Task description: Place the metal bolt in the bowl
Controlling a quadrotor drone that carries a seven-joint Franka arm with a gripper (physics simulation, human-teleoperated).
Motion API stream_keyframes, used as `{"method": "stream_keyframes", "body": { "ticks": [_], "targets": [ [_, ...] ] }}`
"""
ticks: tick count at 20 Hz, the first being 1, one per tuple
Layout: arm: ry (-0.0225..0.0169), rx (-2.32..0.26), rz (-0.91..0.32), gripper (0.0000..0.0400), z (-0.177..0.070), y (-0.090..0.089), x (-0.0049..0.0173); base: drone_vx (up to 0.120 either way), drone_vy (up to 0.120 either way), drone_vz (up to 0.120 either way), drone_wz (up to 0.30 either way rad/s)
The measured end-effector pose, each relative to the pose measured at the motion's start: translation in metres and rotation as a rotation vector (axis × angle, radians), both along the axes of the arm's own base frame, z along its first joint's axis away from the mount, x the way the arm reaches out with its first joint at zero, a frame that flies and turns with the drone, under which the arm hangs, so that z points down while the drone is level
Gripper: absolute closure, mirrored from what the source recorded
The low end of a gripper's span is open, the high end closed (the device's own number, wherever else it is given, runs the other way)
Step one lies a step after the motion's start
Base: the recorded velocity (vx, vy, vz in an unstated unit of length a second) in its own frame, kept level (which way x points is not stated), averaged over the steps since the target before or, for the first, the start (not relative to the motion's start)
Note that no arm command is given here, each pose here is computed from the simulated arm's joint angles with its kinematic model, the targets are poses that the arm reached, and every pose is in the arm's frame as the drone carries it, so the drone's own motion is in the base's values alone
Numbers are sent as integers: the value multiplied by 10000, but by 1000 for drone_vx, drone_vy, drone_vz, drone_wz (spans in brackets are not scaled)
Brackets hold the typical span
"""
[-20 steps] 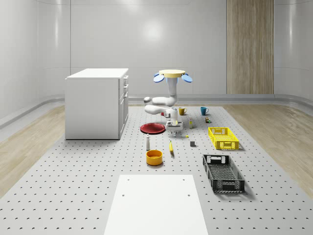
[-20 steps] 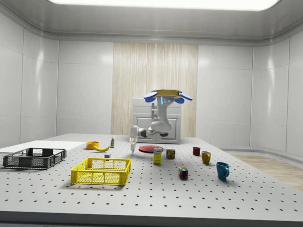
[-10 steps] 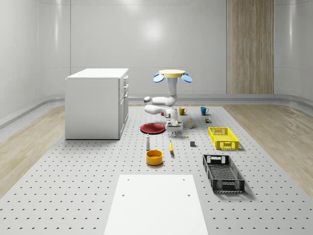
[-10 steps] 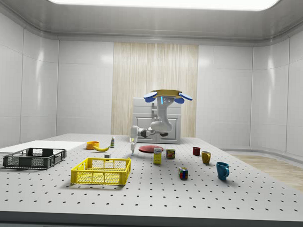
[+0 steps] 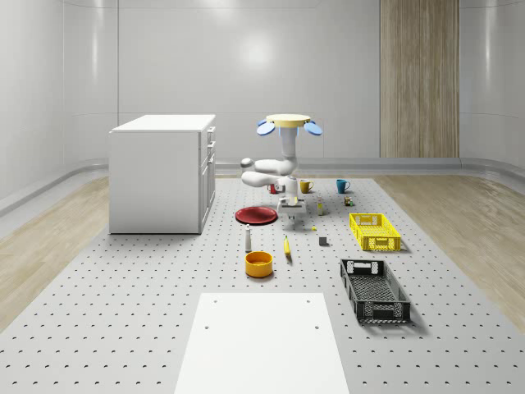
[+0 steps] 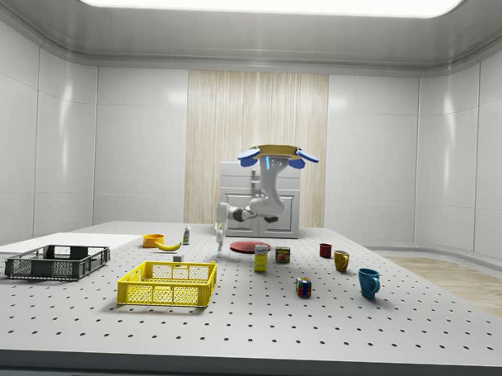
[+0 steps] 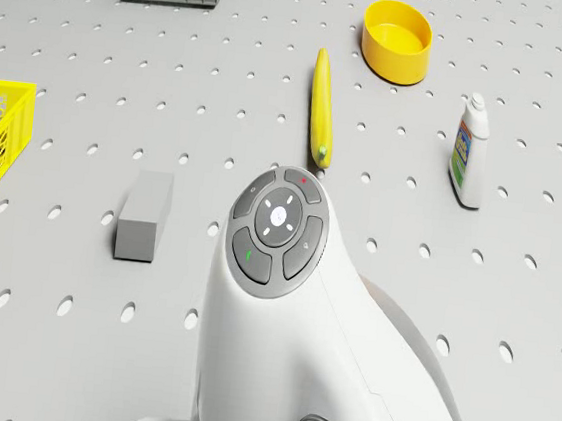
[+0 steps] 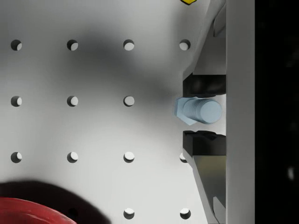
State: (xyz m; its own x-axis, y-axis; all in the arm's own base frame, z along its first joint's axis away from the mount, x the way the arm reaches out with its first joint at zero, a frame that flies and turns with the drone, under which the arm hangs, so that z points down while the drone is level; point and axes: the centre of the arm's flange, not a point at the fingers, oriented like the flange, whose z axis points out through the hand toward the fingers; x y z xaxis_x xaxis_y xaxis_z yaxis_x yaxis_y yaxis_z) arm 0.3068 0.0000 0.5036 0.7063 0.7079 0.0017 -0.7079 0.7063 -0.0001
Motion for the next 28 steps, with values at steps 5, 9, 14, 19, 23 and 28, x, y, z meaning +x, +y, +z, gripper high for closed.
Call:
{"method": "stream_keyframes", "body": {
  "ticks": [5,9,14,19,23,28],
  "targets": [
    [-1,3,-10,299,-34,0,0,120,-120,120,0],
    [-2,4,-13,300,-43,0,0,120,-10,120,0],
    [-2,4,-15,300,-47,0,0,120,-80,88,0],
    [-2,4,-15,300,-49,0,0,120,-72,0,0],
    [-2,5,-15,300,-49,0,0,120,-90,0,0],
    [-2,5,-16,300,-49,0,0,120,-72,0,0]
  ]
}}
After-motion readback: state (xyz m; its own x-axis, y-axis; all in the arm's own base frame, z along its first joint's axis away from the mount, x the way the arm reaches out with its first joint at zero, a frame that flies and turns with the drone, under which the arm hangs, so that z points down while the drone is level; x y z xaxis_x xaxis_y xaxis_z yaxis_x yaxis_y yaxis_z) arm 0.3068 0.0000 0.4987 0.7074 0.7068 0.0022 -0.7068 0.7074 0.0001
